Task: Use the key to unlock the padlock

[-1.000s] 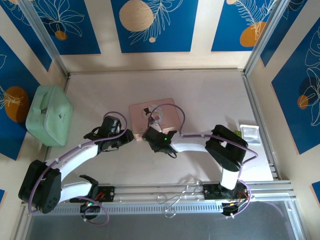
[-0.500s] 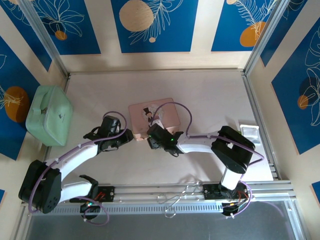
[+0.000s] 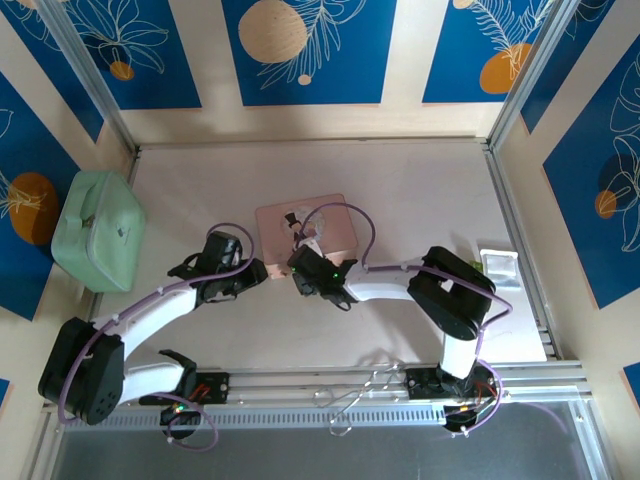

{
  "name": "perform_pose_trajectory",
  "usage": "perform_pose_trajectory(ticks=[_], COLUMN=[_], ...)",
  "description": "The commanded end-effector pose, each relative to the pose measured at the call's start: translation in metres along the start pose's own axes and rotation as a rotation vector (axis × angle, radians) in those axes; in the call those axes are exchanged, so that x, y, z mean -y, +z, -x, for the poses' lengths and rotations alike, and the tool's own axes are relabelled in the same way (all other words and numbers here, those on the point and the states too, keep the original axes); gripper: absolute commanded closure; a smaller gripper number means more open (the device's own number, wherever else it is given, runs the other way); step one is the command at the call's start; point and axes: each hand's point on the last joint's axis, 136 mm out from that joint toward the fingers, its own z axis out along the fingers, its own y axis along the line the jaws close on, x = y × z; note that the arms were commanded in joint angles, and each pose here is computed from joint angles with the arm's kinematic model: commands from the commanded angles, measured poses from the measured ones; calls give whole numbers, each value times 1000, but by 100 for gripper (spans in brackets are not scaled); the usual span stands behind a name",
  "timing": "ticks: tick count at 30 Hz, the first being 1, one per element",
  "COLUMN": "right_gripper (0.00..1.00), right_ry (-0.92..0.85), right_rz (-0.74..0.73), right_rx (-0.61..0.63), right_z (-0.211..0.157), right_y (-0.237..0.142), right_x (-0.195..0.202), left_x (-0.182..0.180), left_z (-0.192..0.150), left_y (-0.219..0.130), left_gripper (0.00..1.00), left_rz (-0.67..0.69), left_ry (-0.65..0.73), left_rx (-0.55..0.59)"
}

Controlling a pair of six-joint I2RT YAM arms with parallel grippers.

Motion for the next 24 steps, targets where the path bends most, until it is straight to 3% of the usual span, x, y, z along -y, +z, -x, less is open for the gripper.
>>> perform_pose_trajectory(ticks=[1, 5, 7, 15, 19, 24], right_gripper=[54, 62, 70, 82, 95, 100], right_ry=[13, 10, 13, 66, 132, 233], right_rz=[-13, -20, -21, -13, 72, 295], right_rx=[-2, -11, -13, -4, 17, 6], right_z=[5, 5, 4, 2, 2, 0], right_y=[6, 9, 9, -6, -18, -29], right_x=[0, 1, 1, 9, 9, -3], left_x=[-2, -1, 0, -1, -3, -4], left_z=[1, 1, 2, 3, 3, 3], left_y=[1, 0, -1, -2, -1, -2], left_gripper=[52, 52, 52, 52, 52, 52], left_rz=[1, -6, -5, -1, -2, -3], left_ry=[2, 1, 3, 2, -6, -8], left_rx=[-8, -7, -6, 0, 4, 2])
